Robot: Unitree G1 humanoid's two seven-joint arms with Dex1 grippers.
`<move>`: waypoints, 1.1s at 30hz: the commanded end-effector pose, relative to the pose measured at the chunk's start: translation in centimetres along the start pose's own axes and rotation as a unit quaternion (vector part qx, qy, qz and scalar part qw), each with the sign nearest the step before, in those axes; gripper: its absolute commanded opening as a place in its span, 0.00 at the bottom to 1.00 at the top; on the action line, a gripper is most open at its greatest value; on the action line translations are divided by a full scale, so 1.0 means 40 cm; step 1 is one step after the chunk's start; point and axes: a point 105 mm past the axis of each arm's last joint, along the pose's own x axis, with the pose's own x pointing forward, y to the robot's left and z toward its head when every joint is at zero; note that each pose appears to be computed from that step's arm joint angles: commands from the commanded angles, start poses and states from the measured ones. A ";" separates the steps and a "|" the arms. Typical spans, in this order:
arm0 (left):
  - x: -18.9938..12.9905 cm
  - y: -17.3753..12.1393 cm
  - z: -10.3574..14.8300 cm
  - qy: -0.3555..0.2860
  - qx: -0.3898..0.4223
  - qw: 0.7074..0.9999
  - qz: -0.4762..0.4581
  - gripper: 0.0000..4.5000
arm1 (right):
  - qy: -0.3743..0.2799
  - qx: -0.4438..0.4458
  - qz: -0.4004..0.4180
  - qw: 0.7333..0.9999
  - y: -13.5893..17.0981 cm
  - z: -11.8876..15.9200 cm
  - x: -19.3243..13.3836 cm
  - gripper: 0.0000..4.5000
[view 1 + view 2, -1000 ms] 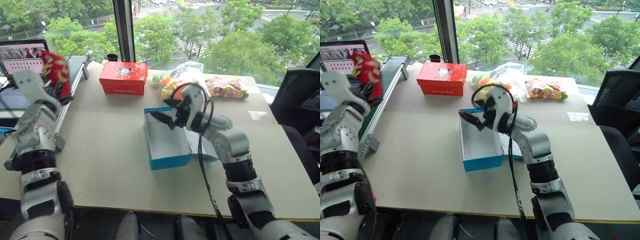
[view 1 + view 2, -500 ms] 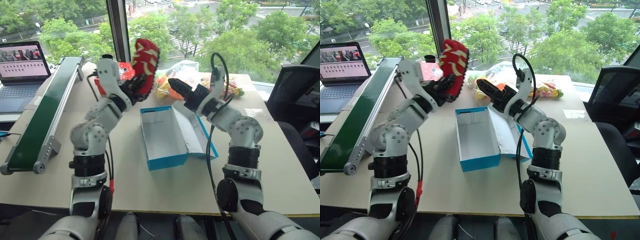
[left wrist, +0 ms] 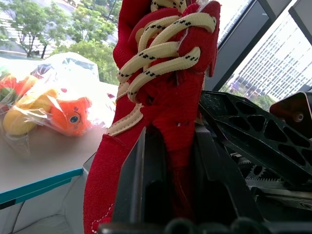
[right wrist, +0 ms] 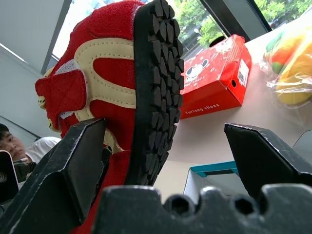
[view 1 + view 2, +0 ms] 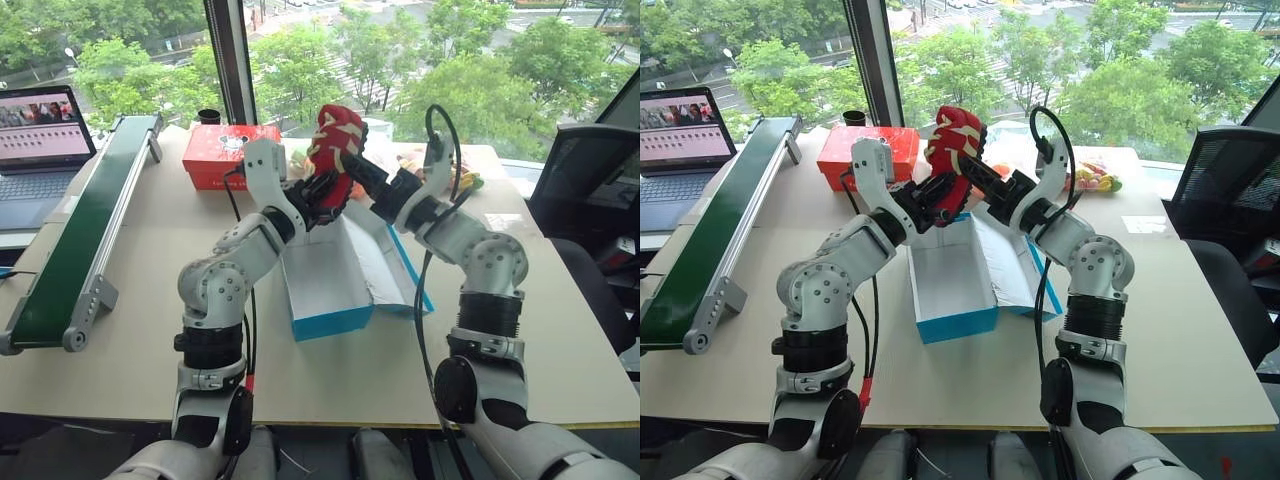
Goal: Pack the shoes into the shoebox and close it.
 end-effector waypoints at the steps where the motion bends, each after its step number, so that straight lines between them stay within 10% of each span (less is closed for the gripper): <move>1: -0.006 -0.054 0.034 -0.022 0.008 0.999 -0.039 0.08 | -0.018 -0.010 0.022 1.000 0.036 0.024 -0.004 0.62; 7: -0.014 -0.067 0.028 -0.018 -0.025 0.998 -0.058 0.08 | -0.020 -0.011 0.022 0.999 0.043 0.028 0.004 0.18; 16: -0.033 -0.046 0.054 -0.013 -0.008 0.998 -0.067 0.90 | -0.015 -0.026 0.021 0.999 0.049 0.025 0.017 0.04; 33: -0.229 0.243 0.105 0.122 0.246 0.960 0.057 0.90 | 0.205 -0.257 -0.119 0.937 0.011 -0.072 0.005 0.04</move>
